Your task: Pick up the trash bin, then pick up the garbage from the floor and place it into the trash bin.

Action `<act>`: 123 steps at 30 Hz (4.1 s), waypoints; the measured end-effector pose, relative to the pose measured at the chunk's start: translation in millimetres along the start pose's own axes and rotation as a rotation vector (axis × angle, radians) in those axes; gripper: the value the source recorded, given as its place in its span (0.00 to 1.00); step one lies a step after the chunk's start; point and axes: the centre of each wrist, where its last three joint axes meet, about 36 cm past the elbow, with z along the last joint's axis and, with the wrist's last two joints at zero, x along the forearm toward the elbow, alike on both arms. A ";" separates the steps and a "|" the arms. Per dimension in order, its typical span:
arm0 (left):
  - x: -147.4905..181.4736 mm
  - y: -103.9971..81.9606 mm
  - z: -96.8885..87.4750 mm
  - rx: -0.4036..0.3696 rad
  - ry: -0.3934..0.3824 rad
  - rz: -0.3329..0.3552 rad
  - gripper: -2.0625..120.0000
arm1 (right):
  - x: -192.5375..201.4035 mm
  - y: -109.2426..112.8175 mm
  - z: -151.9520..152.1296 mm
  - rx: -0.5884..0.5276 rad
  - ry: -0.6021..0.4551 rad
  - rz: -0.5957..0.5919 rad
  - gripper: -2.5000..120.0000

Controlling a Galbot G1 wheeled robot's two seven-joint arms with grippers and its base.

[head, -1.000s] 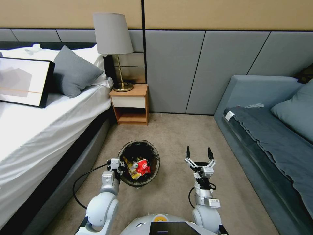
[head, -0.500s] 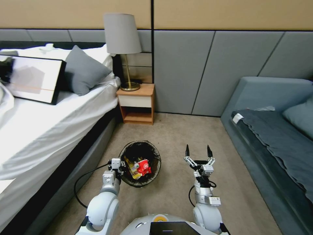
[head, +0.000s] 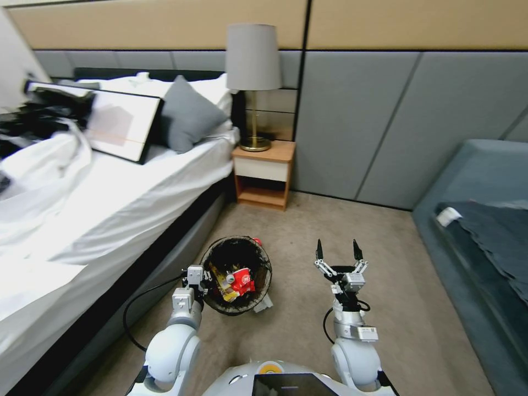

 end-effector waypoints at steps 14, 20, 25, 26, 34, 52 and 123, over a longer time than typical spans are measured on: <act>-2.8 -2.4 6.9 -0.005 -0.025 0.002 0.02 | -10.7 -2.6 1.4 -0.002 -0.005 0.004 0.84; -4.1 -4.0 6.0 -0.003 -0.022 0.007 0.02 | -13.5 -5.1 0.8 -0.005 -0.012 0.006 0.84; -3.5 -3.8 6.6 -0.008 -0.015 0.008 0.02 | -19.3 -9.3 0.3 -0.004 -0.032 -0.018 0.84; -3.2 -3.7 6.6 -0.008 -0.015 0.008 0.02 | -20.1 -11.1 -0.3 0.003 -0.025 -0.032 0.84; 0.8 -2.1 7.2 -0.007 -0.017 0.003 0.02 | -28.6 -7.2 6.8 -0.005 0.080 -0.084 0.84; 1.8 -5.9 10.9 -0.012 -0.009 -0.004 0.02 | -32.6 2.1 63.0 -0.130 0.657 -0.115 0.84; 4.1 -13.5 18.8 -0.024 -0.013 -0.002 0.02 | 52.8 -27.6 214.1 -0.022 1.229 -0.218 0.08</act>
